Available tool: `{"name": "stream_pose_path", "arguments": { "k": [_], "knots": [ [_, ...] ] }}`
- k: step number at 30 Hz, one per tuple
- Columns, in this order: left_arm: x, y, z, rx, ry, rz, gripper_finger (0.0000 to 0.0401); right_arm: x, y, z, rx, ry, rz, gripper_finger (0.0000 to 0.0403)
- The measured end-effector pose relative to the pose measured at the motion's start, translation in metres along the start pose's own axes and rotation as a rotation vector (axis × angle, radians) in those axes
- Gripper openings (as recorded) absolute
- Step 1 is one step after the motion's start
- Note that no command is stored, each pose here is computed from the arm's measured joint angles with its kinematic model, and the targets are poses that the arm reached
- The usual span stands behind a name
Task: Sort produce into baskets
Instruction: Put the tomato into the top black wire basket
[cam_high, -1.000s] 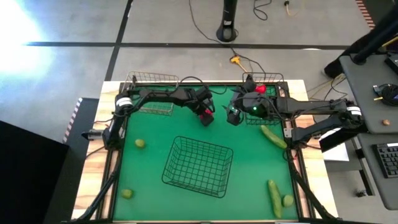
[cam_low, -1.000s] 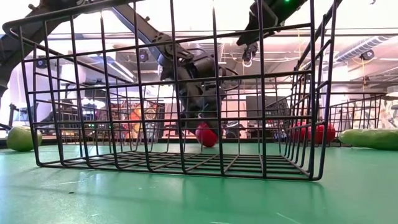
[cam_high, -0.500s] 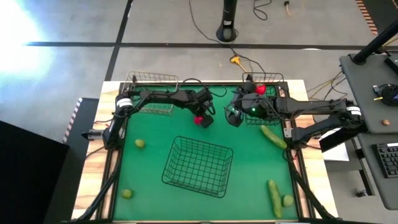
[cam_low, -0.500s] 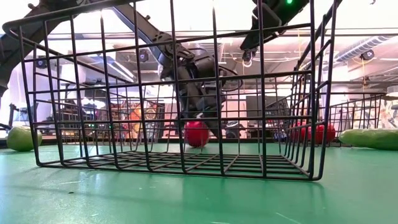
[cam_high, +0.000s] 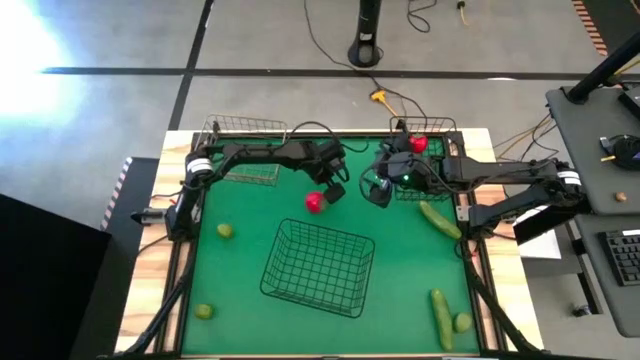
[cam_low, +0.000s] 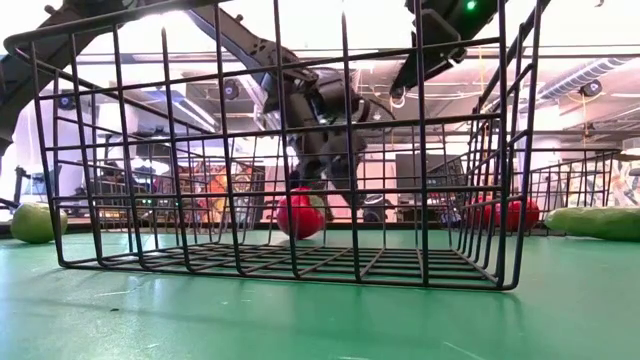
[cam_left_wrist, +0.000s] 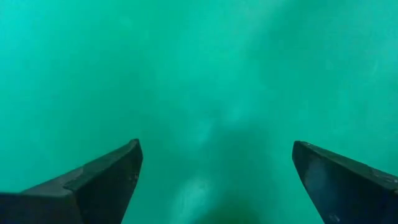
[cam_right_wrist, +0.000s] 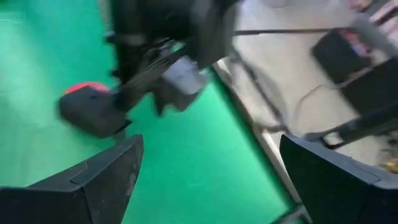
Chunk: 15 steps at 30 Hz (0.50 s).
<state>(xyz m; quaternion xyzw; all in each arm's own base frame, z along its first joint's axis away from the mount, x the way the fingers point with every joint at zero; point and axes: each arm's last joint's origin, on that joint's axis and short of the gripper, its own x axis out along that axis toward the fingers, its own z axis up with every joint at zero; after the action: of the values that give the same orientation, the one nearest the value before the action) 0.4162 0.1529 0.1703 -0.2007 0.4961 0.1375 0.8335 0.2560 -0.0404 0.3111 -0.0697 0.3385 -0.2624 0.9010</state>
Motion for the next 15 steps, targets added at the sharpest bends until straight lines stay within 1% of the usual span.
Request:
{"name": "stream_pose_path", "arguments": {
  "k": [2, 5, 7, 10, 15],
  "knots": [
    [-0.01, -0.003, 0.006, 0.023, -0.033, -0.005, 0.0396, 0.0, 0.003, 0.0, 0.008, 0.002, 0.07, 0.0368],
    [-0.035, -0.008, 0.013, 0.054, -0.097, -0.014, 0.0396, -0.001, 0.006, -0.001, 0.029, 0.011, 0.16, 0.0368],
    [-0.054, -0.011, 0.015, 0.069, -0.143, -0.013, 0.0396, -0.001, 0.006, -0.003, 0.033, 0.026, 0.166, 0.0368],
    [-0.088, -0.017, 0.011, 0.088, -0.208, 0.029, 0.0396, -0.001, 0.006, -0.003, 0.032, 0.026, 0.165, 0.0368],
    [-0.152, -0.031, -0.011, 0.117, -0.342, 0.082, 0.0396, 0.006, 0.009, -0.003, 0.059, 0.038, 0.168, 0.0368]
  ]
}}
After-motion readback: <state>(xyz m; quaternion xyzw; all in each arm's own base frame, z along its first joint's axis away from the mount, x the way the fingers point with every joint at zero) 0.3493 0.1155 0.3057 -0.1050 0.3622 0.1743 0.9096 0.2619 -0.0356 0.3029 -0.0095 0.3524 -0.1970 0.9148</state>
